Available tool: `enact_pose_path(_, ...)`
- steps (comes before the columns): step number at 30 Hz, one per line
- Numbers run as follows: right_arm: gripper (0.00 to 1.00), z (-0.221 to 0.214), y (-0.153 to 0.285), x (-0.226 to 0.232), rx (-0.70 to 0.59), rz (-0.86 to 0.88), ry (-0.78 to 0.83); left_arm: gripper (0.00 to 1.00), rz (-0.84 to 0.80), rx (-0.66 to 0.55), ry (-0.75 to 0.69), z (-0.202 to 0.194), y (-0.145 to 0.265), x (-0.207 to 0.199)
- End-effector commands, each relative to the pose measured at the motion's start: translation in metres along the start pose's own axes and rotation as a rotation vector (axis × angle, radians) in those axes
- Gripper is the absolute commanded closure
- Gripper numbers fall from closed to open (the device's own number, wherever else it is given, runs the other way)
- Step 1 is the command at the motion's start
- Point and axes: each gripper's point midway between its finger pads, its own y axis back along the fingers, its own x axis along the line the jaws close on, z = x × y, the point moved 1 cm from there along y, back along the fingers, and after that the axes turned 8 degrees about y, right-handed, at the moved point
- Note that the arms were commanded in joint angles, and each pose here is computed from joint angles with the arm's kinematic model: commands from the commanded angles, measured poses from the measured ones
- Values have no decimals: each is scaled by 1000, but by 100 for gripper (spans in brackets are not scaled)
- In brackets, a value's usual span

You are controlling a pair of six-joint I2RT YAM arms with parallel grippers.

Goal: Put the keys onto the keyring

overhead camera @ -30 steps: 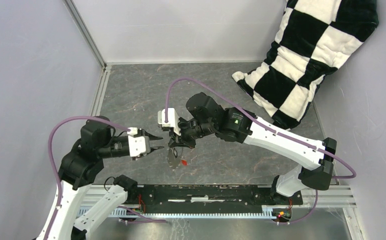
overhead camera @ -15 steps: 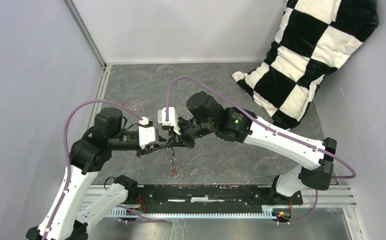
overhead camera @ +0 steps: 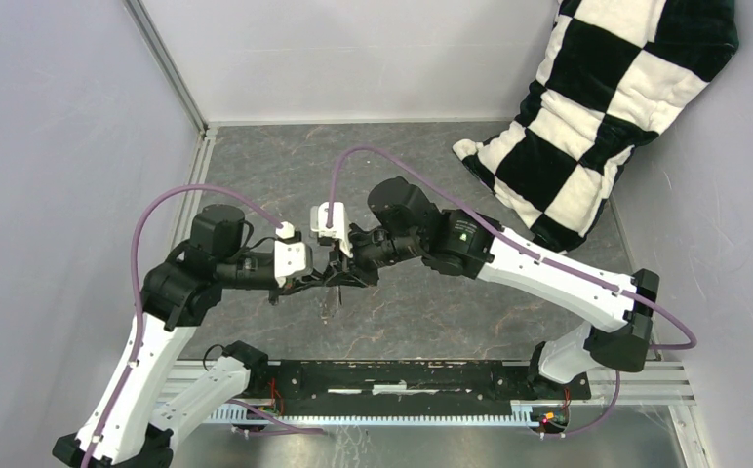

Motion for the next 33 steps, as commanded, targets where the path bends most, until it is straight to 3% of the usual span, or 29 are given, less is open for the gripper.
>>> enact_pose_path(1,70,41,32,-11,-226,-96,36,98,52,-111,-56,28,4,6)
enact_pose_path(4,58,44,55,-10,-374,-132,44,98,53,-184,-40,41,5,3)
enact_pose_path(8,51,41,66,-1,-497,-116,33,98,13,-285,12,59,5,-5)
enact_pose_path(17,47,54,68,2,-563,-79,54,98,-50,-315,17,65,2,-10)
enact_pose_path(27,69,43,51,1,-512,-29,11,98,-33,-326,-7,68,7,-13)
enact_pose_path(28,73,42,50,1,-505,-32,9,98,-36,-327,-9,69,7,-14)
enact_pose_path(31,99,40,52,-4,-488,-62,12,98,-41,-321,-15,68,8,-15)
enact_pose_path(33,99,38,55,-9,-457,-96,13,98,-40,-292,-30,60,6,-15)
